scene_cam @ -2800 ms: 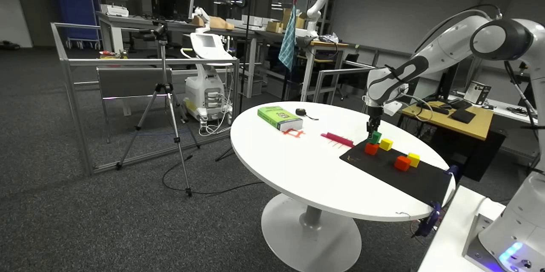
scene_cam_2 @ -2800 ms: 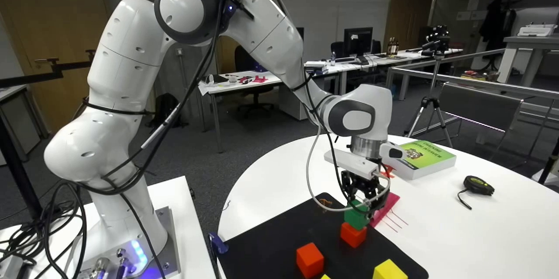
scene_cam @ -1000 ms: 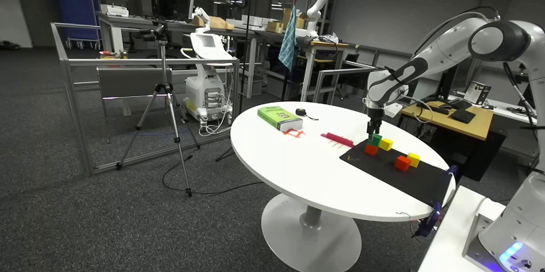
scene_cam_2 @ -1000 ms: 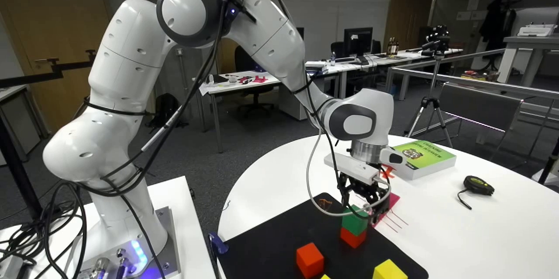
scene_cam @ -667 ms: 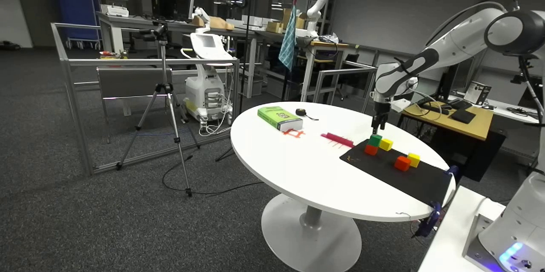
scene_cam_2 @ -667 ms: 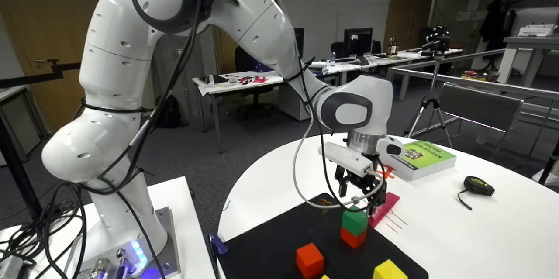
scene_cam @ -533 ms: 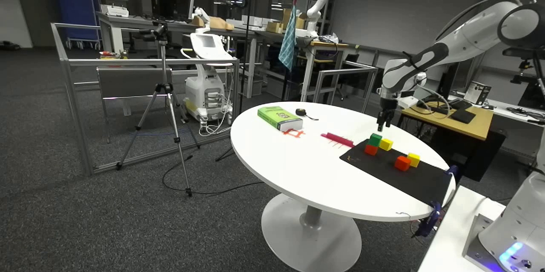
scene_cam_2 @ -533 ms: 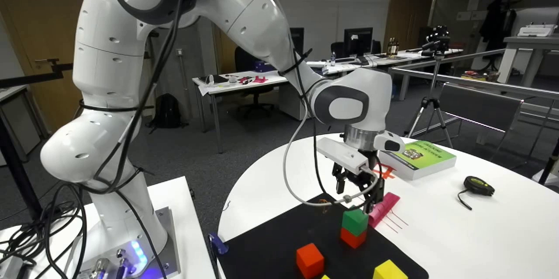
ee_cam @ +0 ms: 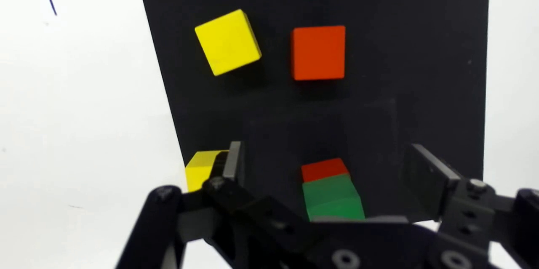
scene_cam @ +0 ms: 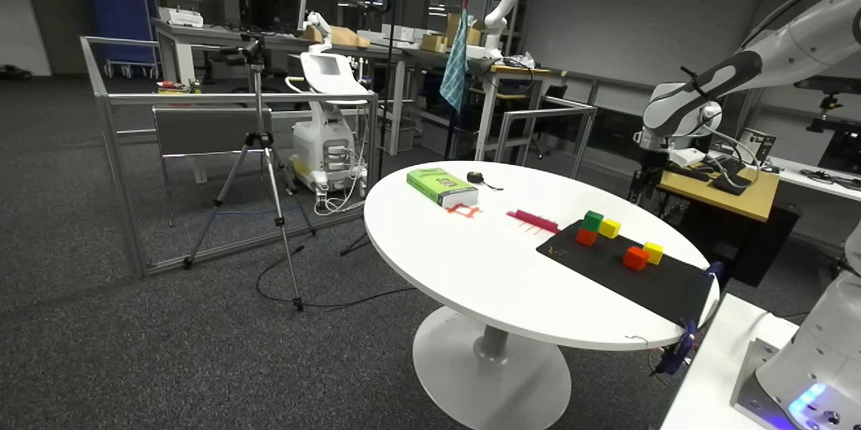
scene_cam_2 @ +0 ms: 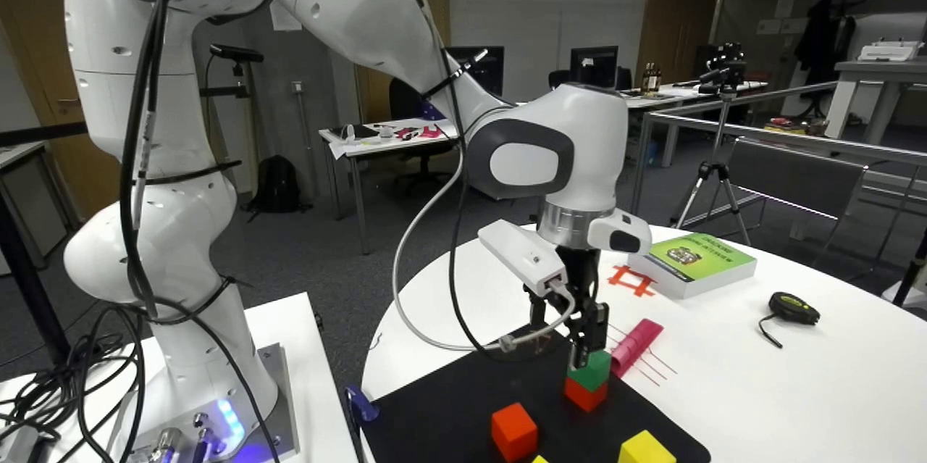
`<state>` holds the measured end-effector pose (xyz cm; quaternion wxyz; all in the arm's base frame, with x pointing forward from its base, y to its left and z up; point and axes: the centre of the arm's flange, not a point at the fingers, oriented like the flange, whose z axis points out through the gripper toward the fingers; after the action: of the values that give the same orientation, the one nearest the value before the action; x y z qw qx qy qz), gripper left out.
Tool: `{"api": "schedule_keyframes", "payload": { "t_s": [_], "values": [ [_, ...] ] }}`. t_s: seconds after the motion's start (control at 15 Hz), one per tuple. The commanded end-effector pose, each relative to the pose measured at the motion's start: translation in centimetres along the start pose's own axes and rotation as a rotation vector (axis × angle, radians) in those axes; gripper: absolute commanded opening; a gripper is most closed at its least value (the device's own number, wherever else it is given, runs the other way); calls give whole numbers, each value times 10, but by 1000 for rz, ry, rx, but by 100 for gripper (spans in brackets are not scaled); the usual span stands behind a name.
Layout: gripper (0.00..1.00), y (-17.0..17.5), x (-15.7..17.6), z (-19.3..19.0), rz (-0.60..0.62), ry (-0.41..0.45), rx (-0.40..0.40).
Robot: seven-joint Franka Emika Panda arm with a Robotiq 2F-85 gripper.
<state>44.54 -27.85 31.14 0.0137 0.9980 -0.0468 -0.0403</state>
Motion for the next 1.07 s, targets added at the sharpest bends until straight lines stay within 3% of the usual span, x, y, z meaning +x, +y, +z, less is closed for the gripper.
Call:
{"api": "schedule_keyframes", "payload": {
  "t_s": [0.0, 0.07, 0.53, 0.73, 1.0],
  "values": [
    [100, -4, -33, -12, 61, 43, 107],
    [100, -1, -13, 1, 45, 14, 48],
    [100, -4, -20, -3, 69, 34, 81],
    [100, -16, -20, 35, 102, 91, 20],
    [100, -30, -31, 99, 70, 98, -42]
  ]
}}
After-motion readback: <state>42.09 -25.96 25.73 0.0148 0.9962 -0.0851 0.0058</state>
